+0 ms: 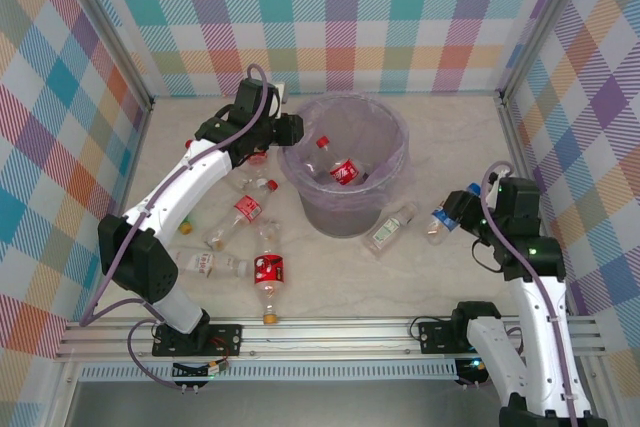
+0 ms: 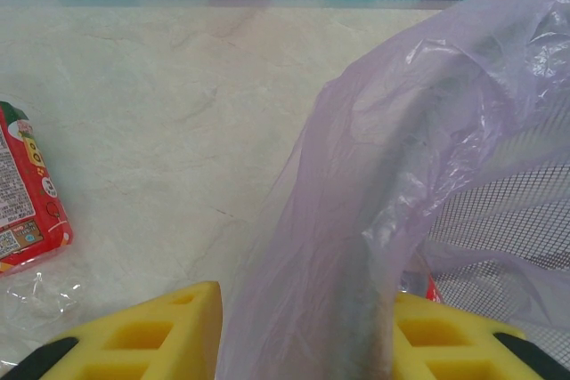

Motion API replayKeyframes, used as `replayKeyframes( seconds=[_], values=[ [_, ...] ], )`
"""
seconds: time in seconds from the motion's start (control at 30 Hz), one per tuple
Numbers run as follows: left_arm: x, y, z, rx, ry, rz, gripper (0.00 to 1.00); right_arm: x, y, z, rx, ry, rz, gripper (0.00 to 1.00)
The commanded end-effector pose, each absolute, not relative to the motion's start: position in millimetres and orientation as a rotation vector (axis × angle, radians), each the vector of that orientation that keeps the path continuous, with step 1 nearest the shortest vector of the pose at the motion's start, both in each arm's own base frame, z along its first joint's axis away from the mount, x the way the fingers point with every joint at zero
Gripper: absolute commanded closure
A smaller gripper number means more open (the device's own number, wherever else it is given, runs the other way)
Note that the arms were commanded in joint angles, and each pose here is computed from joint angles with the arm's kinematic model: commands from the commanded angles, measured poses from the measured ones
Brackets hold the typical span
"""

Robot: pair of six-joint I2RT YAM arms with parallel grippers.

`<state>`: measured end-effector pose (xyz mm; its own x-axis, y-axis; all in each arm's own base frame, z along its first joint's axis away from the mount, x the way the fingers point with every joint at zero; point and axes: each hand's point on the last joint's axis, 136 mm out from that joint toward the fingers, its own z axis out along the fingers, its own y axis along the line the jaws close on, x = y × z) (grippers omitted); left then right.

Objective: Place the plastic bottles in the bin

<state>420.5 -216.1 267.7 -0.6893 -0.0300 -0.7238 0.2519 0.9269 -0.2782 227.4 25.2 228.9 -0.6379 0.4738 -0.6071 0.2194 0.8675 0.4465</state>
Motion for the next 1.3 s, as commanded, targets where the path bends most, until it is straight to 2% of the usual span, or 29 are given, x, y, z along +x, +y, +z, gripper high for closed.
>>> replayKeyframes(
  seconds=[0.0,0.33,0.53,0.67,0.83,1.0,1.27],
  values=[
    [403.3,-199.1,212.3,0.191,2.466,-0.305,0.60,228.9,9.2,249.4,0.461,2.260,0.294,0.47],
    [403.1,-197.3,210.2,0.197,2.471,-0.289,0.60,250.8,21.6,368.2,0.240,2.040,0.335,0.46],
    [402.6,-194.0,213.2,0.189,2.462,-0.271,0.60,268.0,63.0,427.4,0.089,1.934,0.601,0.46],
    [402.7,-194.4,213.3,0.192,2.460,-0.273,0.60,280.8,102.5,458.0,-0.085,1.880,0.633,0.46],
    [401.9,-194.9,213.2,0.193,2.462,-0.278,0.60,300.4,171.6,457.4,-0.366,1.918,0.649,0.46],
    [401.4,-193.4,216.9,0.193,2.451,-0.274,0.60,316.5,221.2,423.0,-0.647,1.983,0.520,0.46],
    [401.3,-196.4,219.2,0.185,2.448,-0.301,0.60,336.9,254.9,364.3,-0.882,2.046,0.369,0.47]
  ],
)
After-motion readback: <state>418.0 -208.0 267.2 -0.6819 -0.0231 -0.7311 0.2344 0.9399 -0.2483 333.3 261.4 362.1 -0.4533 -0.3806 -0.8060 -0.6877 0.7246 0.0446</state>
